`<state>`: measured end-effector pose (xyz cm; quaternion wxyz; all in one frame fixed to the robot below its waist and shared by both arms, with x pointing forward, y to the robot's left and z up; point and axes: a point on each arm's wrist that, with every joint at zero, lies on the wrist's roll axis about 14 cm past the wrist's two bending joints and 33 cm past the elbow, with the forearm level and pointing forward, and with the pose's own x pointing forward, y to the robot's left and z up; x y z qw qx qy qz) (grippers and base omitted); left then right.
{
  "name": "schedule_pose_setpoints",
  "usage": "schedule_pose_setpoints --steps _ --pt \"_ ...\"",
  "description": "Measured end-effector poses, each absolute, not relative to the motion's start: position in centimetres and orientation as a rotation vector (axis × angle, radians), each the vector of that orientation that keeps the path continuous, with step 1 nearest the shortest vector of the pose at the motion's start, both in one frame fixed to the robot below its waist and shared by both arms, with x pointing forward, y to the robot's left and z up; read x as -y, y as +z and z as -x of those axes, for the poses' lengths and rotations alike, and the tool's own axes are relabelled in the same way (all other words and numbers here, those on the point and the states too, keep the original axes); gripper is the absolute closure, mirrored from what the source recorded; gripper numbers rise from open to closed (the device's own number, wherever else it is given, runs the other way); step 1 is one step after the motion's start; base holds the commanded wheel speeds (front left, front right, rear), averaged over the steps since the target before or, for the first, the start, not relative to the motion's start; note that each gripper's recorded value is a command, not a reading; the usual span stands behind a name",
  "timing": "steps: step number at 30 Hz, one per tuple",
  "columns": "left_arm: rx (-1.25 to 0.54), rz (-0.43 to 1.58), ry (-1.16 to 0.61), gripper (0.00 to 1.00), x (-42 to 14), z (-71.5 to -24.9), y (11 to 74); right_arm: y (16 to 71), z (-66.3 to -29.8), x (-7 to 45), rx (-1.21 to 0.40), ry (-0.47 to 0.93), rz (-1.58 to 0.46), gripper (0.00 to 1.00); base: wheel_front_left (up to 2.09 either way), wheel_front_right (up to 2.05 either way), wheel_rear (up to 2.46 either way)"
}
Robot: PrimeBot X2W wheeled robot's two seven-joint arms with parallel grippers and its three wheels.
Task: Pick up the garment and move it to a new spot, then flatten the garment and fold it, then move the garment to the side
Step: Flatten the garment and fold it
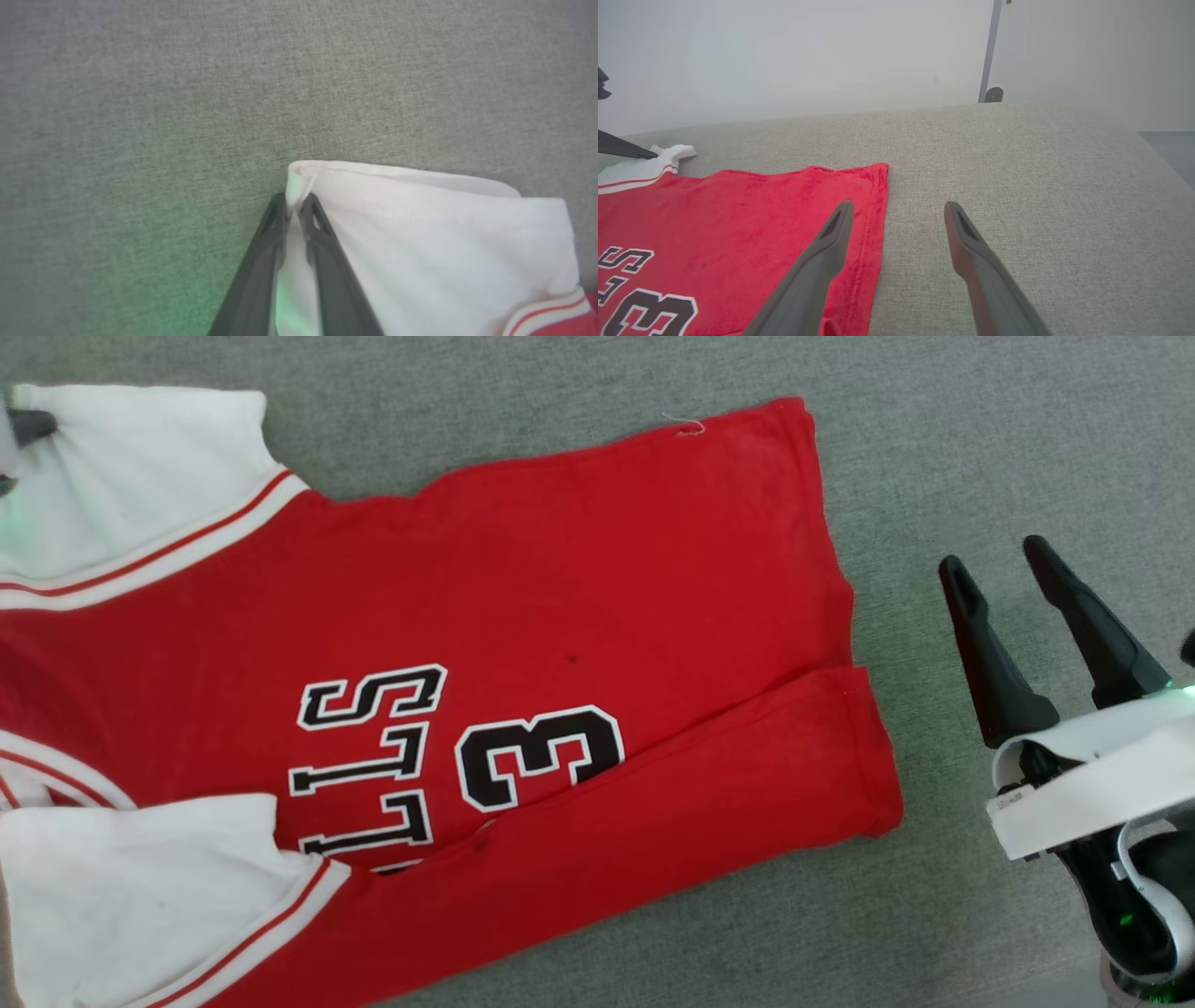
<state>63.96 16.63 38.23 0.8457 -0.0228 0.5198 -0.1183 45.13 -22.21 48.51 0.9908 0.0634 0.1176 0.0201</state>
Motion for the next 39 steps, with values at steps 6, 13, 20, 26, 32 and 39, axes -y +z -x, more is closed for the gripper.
schedule_pose_setpoints --steps 6,13,20,26,32,39 --pt "-1.082 0.071 -0.262 1.00 -16.2 -63.9 38.4 48.1 -46.7 21.2 -0.355 0.099 -0.114 0.00 0.00 0.00 0.00" --pt "-1.062 0.088 -0.268 1.00 -16.0 -63.7 39.0 47.4 -50.6 20.4 -0.514 0.166 -0.045 0.00 0.00 0.00 0.00" --pt "-1.043 0.095 -0.278 1.00 -16.1 -63.7 39.4 45.3 -54.4 20.0 -0.662 0.179 -0.033 0.00 0.00 0.00 0.00" --pt "-1.035 0.093 -0.286 1.00 -16.1 -63.9 39.3 42.1 -55.4 19.2 -0.840 0.190 -0.061 0.00 0.00 0.00 0.00" --pt "-1.030 0.099 -0.289 1.00 -16.1 -64.0 39.2 40.1 -55.4 18.3 -0.982 0.203 -0.093 1.00 0.00 0.00 0.00" --pt "-0.983 0.130 -0.301 1.00 -15.7 -64.2 40.0 40.3 -56.2 18.0 -0.990 0.198 -0.110 1.00 0.00 0.00 0.00"
